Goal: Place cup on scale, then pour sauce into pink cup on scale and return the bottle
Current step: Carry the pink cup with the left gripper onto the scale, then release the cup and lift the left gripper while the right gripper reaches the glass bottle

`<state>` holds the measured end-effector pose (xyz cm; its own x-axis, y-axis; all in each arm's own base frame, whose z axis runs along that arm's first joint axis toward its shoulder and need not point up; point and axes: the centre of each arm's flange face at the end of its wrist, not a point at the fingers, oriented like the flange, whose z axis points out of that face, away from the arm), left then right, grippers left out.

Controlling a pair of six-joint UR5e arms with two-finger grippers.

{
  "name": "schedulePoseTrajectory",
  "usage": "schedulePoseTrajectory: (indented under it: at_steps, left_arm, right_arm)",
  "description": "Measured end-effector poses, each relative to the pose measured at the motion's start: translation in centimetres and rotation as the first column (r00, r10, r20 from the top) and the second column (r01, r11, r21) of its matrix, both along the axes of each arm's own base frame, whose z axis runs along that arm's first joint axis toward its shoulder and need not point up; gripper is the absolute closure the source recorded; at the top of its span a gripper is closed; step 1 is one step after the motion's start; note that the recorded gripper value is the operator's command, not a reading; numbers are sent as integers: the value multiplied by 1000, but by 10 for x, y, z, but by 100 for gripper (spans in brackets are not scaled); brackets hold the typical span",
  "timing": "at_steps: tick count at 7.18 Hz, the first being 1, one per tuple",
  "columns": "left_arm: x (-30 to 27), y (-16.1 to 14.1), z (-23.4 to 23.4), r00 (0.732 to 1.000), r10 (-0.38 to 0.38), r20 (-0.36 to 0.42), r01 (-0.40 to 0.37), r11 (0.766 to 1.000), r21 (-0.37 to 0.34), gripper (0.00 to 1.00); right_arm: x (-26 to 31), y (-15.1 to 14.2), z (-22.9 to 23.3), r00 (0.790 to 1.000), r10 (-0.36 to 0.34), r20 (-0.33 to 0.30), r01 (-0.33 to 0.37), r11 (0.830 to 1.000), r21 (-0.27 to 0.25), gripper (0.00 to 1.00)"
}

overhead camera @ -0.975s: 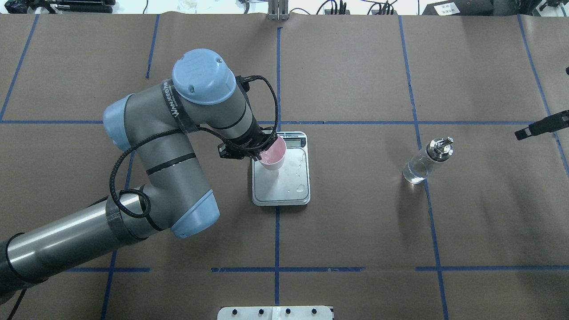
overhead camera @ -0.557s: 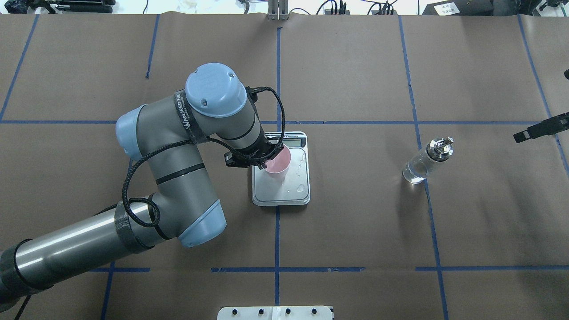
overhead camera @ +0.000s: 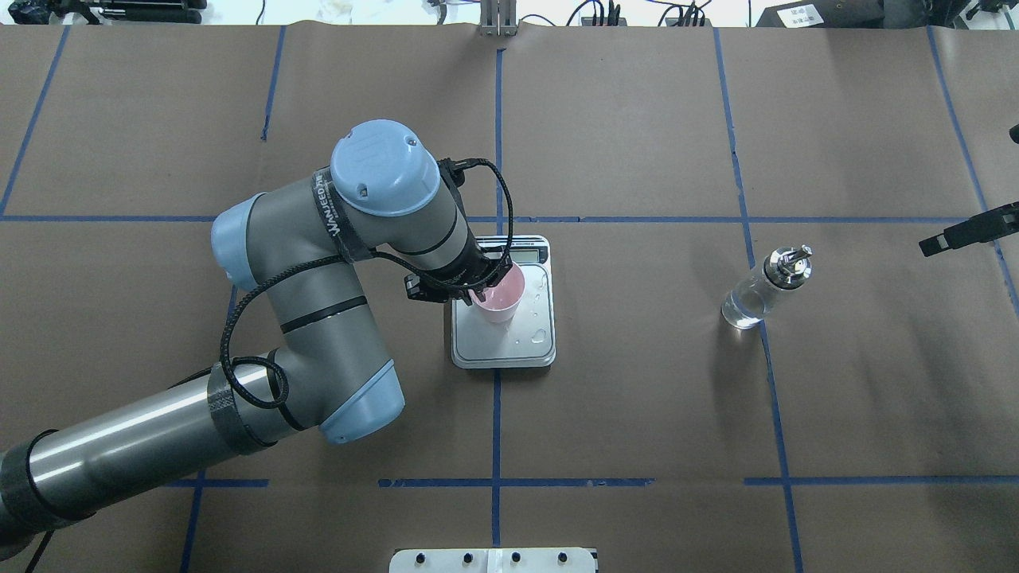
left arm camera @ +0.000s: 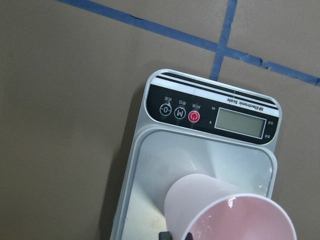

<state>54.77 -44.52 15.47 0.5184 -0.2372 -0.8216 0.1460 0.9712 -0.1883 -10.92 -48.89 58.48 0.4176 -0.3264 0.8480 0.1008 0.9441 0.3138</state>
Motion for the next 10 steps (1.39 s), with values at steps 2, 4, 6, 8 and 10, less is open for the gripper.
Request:
schedulePoseTrajectory:
  at_steps: [2, 4, 6, 8, 10]
  left_arm:
    - [-27, 8, -15, 999, -11, -46, 12, 1000, 29, 30]
    - [-84, 20, -8, 995, -41, -91, 47, 997, 62, 30]
    - [-111, 23, 4, 994, -63, -95, 69, 995, 68, 30]
    - [-115, 21, 10, 994, -71, -86, 77, 995, 65, 30]
    - [-117, 19, 11, 993, -75, -87, 81, 995, 65, 30]
  right_arm:
    - [-13, 3, -4, 1000, -18, 8, 18, 1000, -2, 0]
    - [-47, 15, -16, 999, -17, 29, 17, 1000, 6, 0]
    - [-93, 53, -21, 997, 27, 68, -28, 999, 15, 0]
    - [-128, 115, -27, 996, 69, 64, -76, 992, 102, 0]
    - [-167, 152, -53, 979, 194, 66, -200, 974, 102, 0]
